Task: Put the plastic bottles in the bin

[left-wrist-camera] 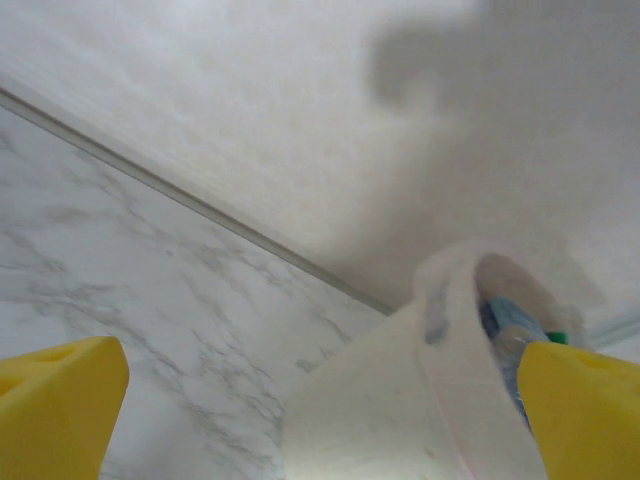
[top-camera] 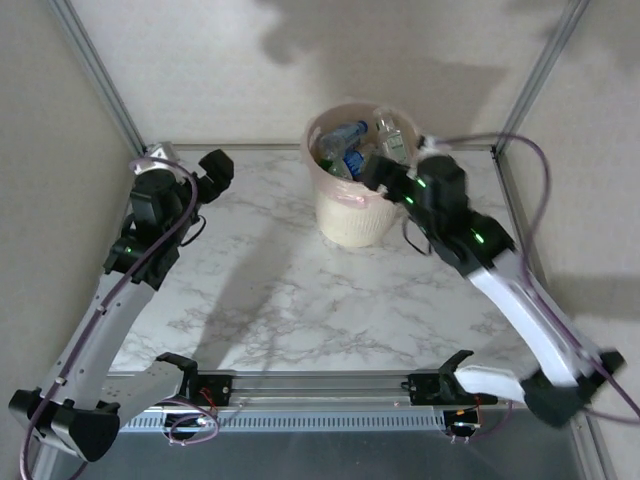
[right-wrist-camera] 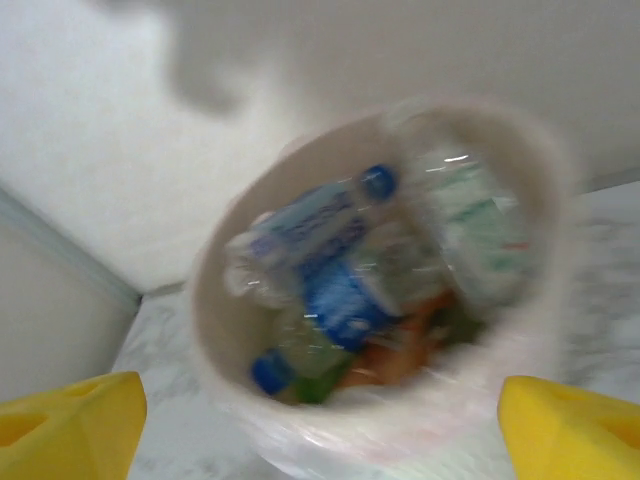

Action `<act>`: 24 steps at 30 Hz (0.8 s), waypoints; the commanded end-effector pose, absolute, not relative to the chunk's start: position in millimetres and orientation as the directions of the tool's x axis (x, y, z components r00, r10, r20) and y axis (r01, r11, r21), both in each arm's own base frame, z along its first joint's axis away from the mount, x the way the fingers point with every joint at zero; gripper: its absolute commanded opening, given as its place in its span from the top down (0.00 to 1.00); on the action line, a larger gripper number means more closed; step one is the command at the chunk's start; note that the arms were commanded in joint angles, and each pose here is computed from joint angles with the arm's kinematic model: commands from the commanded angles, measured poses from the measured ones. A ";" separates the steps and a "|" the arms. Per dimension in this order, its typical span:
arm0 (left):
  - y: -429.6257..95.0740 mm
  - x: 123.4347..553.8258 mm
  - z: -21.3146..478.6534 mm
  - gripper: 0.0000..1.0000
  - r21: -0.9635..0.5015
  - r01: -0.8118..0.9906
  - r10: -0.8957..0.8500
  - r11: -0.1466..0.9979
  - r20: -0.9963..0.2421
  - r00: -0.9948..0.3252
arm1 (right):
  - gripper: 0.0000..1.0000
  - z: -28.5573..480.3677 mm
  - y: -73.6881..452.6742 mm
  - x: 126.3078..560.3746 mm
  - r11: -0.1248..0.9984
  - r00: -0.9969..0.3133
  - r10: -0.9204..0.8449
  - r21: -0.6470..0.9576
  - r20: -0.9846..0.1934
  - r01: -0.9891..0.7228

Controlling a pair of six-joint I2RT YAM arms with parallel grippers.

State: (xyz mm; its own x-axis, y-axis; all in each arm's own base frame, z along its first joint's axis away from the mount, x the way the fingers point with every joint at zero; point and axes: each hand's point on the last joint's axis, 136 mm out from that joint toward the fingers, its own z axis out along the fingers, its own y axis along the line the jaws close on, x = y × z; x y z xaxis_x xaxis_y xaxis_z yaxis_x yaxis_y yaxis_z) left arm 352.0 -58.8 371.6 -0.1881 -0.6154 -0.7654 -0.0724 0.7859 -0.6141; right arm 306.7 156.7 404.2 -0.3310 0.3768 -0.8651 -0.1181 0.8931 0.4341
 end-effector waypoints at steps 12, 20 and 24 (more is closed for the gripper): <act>42.0 349.2 232.5 0.00 -0.123 -0.562 -0.185 0.818 -0.981 -0.054 | 0.01 286.3 -26.0 229.6 0.790 0.175 0.331 0.374 -0.927 0.486; 59.2 346.1 170.8 0.00 -0.085 -0.561 -0.150 0.824 -0.986 -0.072 | 0.01 170.2 -76.8 250.1 0.544 -0.019 0.241 0.119 -0.970 0.831; 60.7 341.4 145.6 0.01 -0.074 -0.533 -0.138 0.843 -0.987 -0.081 | 0.01 138.2 -83.2 255.2 0.484 -0.079 0.185 0.021 -0.980 0.875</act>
State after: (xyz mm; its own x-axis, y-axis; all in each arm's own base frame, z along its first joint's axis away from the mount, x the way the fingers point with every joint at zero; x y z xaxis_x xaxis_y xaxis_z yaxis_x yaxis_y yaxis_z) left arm 339.0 61.5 135.6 -0.1745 -0.1470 -0.9736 -0.5657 0.8243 -0.0231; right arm 262.5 -71.6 143.2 -0.1742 0.2111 -0.9618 0.8156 0.5782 -0.0208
